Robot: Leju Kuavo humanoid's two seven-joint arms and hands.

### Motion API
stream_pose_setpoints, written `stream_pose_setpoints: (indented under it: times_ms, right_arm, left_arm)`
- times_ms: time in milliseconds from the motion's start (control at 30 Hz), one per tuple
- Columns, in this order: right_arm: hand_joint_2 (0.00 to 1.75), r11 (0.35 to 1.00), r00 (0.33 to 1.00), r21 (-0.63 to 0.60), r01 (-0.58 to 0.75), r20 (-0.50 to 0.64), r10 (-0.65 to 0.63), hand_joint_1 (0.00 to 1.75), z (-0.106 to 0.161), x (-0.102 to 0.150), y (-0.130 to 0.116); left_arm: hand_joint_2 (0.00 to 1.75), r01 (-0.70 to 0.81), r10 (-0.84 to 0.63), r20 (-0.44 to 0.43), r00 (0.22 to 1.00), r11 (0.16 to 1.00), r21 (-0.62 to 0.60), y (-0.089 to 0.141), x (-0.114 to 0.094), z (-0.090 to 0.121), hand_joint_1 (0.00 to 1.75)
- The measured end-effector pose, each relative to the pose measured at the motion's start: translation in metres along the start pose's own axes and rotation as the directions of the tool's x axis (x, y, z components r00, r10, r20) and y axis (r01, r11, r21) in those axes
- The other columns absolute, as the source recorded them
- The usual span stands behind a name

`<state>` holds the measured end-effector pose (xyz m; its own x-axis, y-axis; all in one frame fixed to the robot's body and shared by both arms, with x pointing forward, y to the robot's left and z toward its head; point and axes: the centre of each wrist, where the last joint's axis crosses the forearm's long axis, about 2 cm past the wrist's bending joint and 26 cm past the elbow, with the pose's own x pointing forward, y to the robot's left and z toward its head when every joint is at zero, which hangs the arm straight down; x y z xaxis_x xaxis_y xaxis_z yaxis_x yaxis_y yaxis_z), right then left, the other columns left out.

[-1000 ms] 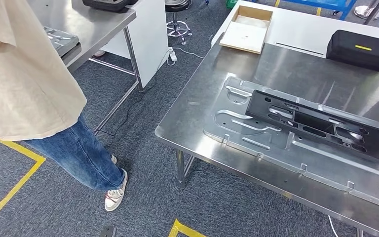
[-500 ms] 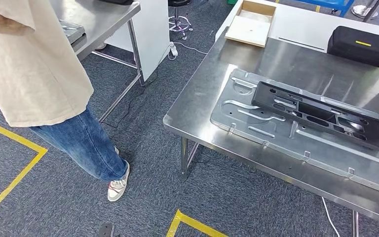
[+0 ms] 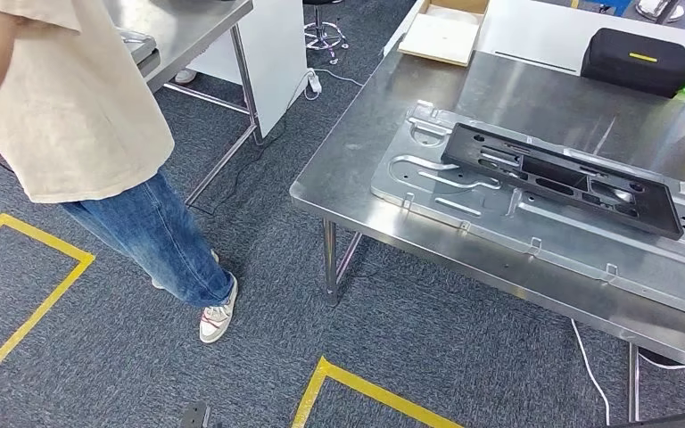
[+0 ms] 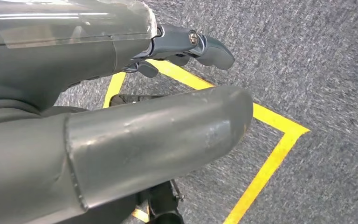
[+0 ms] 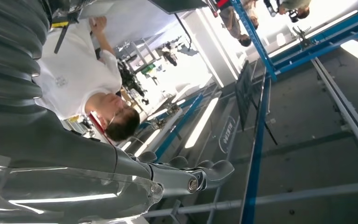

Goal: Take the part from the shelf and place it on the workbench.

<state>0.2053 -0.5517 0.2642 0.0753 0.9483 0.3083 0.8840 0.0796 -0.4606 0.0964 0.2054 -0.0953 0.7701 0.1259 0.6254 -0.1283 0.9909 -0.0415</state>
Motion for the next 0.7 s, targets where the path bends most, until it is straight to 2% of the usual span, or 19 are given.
stream_pose_setpoints:
  times_ms: [700]
  right_arm:
    - [1.75,1.0,1.0,0.022,-0.008,-0.01,0.009,0.0,0.012,-0.002,-0.004]
  left_arm:
    - [0.0,0.027,-0.026,0.056,0.998,1.0,-0.01,-0.002,-0.001,0.001,0.0]
